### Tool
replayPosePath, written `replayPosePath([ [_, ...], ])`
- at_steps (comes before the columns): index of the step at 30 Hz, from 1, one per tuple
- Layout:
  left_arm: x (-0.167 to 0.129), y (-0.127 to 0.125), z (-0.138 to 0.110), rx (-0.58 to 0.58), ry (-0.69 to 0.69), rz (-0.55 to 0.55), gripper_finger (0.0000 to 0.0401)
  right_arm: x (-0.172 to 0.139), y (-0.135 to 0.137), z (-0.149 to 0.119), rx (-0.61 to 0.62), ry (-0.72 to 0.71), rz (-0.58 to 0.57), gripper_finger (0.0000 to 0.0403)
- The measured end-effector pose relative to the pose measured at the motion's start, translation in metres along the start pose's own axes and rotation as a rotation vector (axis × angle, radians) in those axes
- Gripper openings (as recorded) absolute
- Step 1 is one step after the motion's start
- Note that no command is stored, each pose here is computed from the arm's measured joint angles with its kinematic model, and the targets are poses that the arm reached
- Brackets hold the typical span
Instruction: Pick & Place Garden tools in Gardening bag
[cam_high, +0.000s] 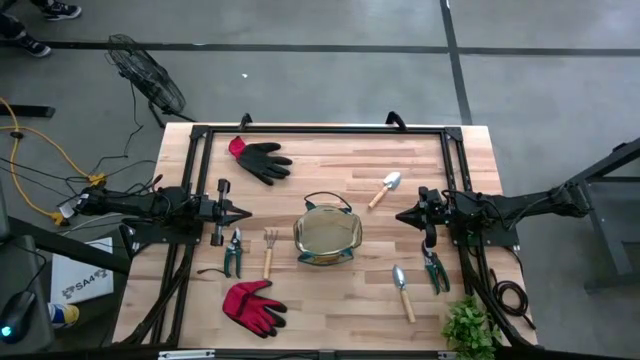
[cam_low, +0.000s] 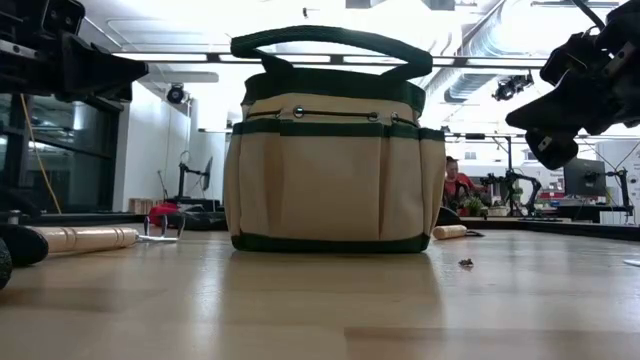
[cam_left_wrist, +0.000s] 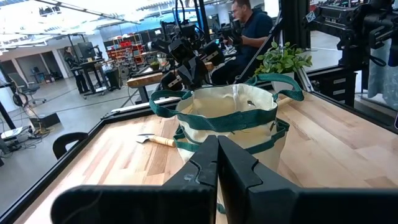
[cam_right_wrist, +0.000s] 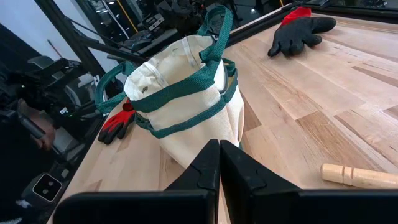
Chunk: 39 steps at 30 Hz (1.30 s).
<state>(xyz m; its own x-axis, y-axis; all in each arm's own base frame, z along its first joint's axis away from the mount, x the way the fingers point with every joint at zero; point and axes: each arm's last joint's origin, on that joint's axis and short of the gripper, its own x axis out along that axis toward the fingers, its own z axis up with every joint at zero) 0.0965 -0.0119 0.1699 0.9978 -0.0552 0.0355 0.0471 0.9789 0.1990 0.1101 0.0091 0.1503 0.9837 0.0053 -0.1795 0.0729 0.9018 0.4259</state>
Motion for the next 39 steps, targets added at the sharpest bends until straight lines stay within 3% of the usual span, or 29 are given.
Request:
replayPosePath([
  [37, 0.0, 0.0001, 0.0, 0.0, 0.001, 0.003, 0.0, 0.0, 0.0, 0.0, 0.001, -0.001, 0.0, 0.0003],
  [39, 0.0, 0.0, -0.0001, 0.0, 0.001, 0.003, 0.0, 0.0, 0.0003, 0.0, 0.041, 0.003, 0.008, 0.0003],
])
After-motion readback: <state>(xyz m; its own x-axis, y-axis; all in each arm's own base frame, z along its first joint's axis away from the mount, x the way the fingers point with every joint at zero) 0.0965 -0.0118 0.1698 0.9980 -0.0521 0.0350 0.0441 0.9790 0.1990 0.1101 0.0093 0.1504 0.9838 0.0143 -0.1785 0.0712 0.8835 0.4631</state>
